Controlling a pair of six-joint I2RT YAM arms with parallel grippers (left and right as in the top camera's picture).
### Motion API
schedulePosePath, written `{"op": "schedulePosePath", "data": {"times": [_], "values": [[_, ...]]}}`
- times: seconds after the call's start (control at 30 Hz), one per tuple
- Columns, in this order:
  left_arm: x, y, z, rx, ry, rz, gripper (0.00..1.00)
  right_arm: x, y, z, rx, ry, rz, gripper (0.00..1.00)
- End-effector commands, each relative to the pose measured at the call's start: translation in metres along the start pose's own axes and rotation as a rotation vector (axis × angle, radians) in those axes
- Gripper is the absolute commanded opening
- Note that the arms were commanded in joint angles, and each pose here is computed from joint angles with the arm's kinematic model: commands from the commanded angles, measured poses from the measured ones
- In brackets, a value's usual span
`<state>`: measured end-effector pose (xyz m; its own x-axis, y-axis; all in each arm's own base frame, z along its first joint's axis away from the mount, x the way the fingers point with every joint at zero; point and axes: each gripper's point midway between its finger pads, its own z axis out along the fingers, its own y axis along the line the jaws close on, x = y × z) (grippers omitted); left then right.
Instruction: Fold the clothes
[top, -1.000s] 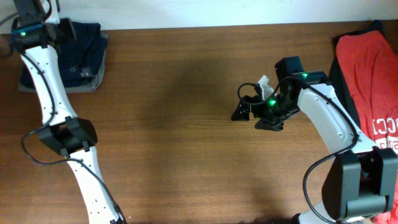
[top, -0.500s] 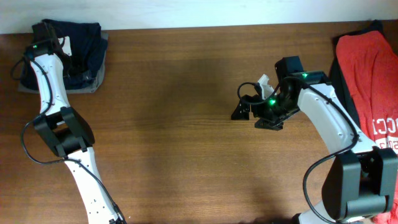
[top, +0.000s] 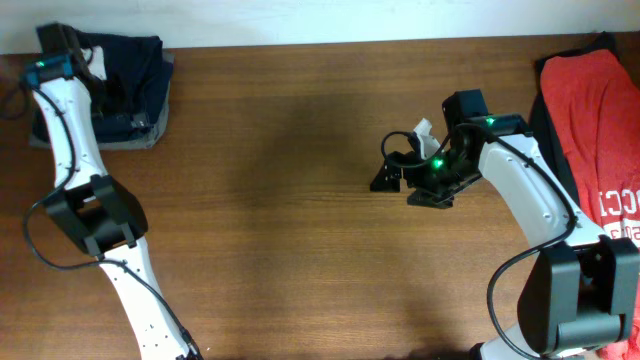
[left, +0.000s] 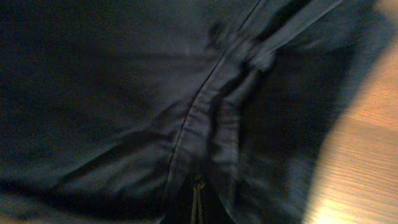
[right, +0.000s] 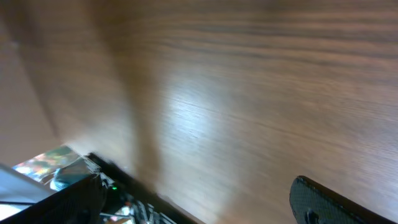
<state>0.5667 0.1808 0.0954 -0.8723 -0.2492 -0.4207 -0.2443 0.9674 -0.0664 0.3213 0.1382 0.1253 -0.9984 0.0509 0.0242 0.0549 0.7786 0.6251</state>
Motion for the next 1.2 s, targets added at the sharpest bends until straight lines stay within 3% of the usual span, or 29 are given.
{"op": "schedulePosePath", "data": {"times": [0.0,0.03,0.2,0.3,0.5,0.73,1.03,1.17], "values": [[-0.037,-0.011,-0.092,0.009,-0.17,0.028,0.41,-0.004,0.027,-0.003,-0.145,-0.004,-0.03,0.99],[-0.038,-0.011,-0.1,0.009,-0.182,0.019,1.0,-0.007,0.032,-0.005,-0.164,-0.014,-0.043,0.99],[-0.023,-0.022,-0.113,0.066,-0.132,0.002,1.0,-0.019,0.048,-0.022,-0.169,-0.053,-0.08,1.0],[-0.01,-0.041,-0.124,0.171,-0.085,0.001,1.0,-0.021,0.06,-0.044,-0.13,-0.072,-0.119,0.94],[-0.01,-0.083,-0.193,0.381,-0.169,0.074,1.0,-0.003,0.062,-0.107,0.122,-0.116,-0.148,0.91],[0.001,-0.1,-0.319,0.352,-0.369,0.144,1.0,0.052,0.079,-0.169,0.219,-0.231,-0.2,0.91],[0.074,-0.127,-0.424,0.349,-0.43,0.202,1.0,0.131,0.089,-0.219,0.259,-0.432,-0.297,0.95],[0.102,-0.147,-0.473,0.378,-0.527,0.271,1.0,0.166,0.081,-0.232,0.296,-0.534,-0.327,0.99]]}}
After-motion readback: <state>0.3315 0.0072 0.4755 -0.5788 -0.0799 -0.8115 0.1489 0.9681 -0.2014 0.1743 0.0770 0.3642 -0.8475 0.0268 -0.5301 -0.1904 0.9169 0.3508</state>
